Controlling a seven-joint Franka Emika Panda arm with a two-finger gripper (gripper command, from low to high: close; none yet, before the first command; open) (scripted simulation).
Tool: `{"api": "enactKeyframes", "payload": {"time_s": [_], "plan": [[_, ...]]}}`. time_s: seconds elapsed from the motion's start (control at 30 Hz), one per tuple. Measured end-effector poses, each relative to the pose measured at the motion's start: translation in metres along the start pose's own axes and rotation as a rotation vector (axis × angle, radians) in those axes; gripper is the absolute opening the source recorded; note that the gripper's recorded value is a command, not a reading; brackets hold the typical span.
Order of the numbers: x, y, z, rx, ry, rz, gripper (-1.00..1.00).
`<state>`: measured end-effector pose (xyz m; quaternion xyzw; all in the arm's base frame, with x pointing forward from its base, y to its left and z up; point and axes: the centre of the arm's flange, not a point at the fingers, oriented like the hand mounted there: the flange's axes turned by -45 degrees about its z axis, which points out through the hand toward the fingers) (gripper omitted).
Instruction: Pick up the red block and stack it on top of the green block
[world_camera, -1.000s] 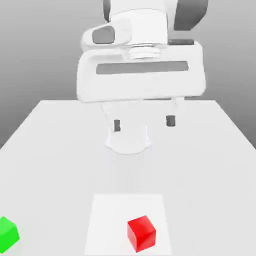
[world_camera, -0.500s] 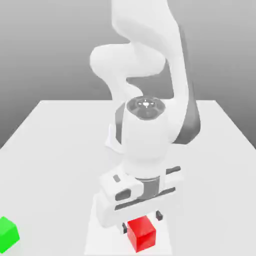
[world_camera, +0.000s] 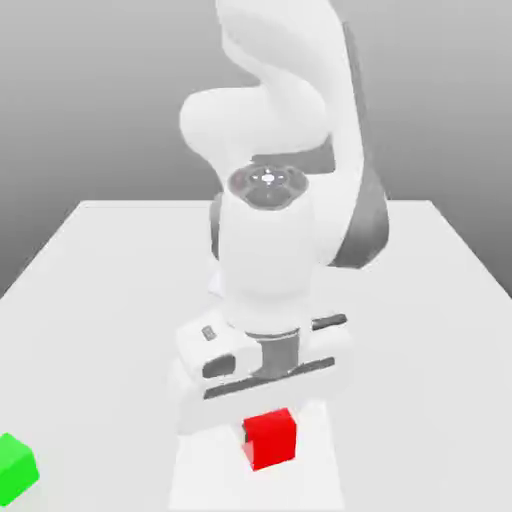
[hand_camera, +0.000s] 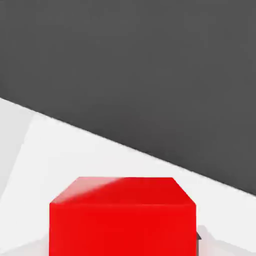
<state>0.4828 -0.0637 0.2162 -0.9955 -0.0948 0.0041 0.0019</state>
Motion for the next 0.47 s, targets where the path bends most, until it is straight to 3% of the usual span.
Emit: {"api": "enactKeyframes", "payload": {"time_s": [0.23, 0.33, 0.37, 0.47], "plan": [[-0.047, 0.168, -0.017, 0.002, 0.005, 0.389, -1.0], [-0.068, 0.22, 0.019, 0.0, 0.009, 0.508, -1.0], [-0.071, 0.224, 0.029, -0.001, 0.009, 0.519, 1.0], [-0.071, 0.224, 0.029, -0.001, 0.009, 0.519, 1.0]]}}
